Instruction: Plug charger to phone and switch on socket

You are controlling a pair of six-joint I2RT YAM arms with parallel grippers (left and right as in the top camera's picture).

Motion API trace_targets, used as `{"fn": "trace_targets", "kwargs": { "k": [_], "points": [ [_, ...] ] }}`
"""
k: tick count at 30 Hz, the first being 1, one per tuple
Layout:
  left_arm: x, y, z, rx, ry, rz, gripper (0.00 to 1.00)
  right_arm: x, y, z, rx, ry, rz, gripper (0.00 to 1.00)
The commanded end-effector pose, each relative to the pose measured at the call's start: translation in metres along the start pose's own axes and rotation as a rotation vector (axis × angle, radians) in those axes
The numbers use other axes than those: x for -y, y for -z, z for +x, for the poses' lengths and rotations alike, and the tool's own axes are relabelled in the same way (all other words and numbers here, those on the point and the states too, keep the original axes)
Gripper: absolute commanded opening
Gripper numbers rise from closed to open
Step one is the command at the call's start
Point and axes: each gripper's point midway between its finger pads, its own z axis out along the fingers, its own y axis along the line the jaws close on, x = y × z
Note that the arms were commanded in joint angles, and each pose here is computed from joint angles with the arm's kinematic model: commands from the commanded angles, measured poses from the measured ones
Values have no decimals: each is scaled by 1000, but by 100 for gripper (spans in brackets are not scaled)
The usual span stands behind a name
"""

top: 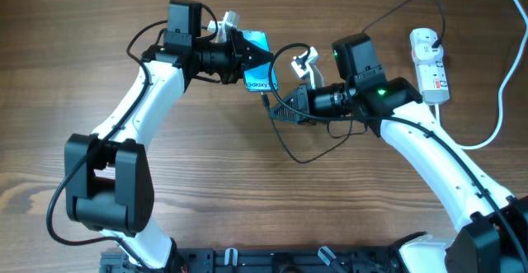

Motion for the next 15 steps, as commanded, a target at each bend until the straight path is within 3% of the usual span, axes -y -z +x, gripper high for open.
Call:
{"fn": "trace_targets", "kwargs": {
  "k": [1, 15],
  "points": [
    [7, 0, 1, -16, -11, 21, 4, -5, 4, -4, 24, 16, -1, 4],
    [7, 0, 1, -15, -9, 18, 4, -7, 5, -23, 103, -25, 12, 4]
  ]
}}
